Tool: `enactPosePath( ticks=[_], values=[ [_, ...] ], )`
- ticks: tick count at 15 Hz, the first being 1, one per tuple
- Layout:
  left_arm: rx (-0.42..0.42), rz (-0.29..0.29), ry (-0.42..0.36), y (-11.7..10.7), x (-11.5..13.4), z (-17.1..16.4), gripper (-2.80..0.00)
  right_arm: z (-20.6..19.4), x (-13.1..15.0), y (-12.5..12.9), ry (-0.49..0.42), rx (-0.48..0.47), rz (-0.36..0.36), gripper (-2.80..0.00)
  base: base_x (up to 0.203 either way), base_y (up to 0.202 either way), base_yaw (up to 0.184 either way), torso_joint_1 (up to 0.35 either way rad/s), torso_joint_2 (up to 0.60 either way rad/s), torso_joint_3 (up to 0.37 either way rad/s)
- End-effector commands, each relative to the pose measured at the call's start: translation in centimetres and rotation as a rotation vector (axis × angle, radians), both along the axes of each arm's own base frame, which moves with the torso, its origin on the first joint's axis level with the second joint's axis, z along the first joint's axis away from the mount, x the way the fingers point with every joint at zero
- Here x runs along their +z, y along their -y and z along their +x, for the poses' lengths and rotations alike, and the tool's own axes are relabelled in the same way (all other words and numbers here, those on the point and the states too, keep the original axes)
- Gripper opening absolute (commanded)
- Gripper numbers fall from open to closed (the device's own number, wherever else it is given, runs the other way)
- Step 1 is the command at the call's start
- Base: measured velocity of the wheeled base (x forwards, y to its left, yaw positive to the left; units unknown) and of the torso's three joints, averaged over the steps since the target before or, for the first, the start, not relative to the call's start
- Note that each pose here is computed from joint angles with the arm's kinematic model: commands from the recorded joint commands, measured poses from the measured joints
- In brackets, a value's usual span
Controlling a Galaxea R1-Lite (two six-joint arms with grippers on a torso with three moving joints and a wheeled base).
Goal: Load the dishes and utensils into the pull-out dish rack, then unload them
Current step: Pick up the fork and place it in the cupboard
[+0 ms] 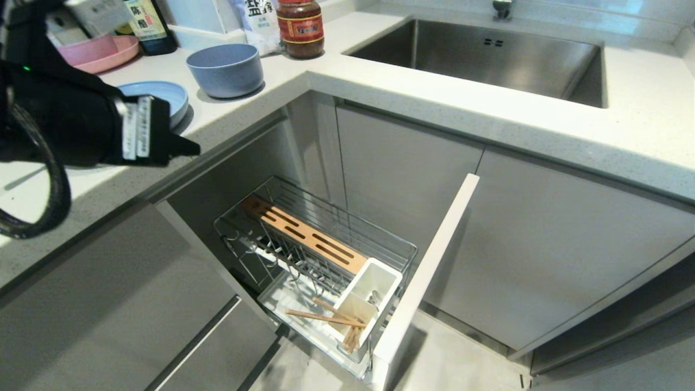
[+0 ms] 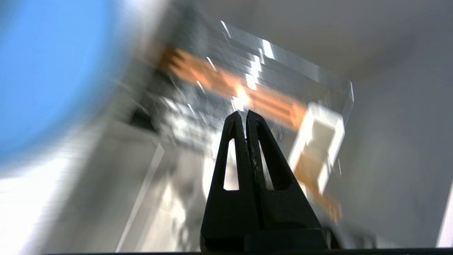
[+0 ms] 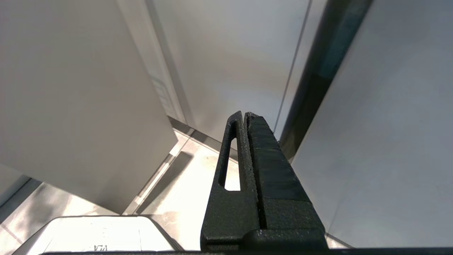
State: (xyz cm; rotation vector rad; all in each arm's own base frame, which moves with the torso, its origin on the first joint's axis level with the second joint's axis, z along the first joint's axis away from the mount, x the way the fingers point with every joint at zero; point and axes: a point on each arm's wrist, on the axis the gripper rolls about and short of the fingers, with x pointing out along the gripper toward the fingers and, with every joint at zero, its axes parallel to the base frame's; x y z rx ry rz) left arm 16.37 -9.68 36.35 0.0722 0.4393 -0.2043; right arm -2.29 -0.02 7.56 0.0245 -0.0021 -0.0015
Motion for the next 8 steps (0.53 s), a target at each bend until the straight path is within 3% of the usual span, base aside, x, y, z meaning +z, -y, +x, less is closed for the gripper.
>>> enactPosePath(
  ticks=[1, 4, 8],
  values=[
    [0.116, -0.092, 0.162, -3.7, 2.6, -2.3, -2.80, 0.0, 0.0, 0.0, 0.002, 0.000, 0.000, -2.80, 0.000, 0.000, 0.000, 0.000, 0.00, 0.000],
    [0.213, -0.138, 0.275, -6.8, 4.2, -4.4, -2.80, 0.0, 0.0, 0.0, 0.002, 0.000, 0.000, -2.80, 0.000, 0.000, 0.000, 0.000, 0.00, 0.000],
    [0.324, -0.104, 0.336, -10.1, 4.9, -6.2, -2.80, 0.0, 0.0, 0.0, 0.002, 0.000, -0.001, -2.80, 0.000, 0.000, 0.000, 0.000, 0.00, 0.000]
  ],
)
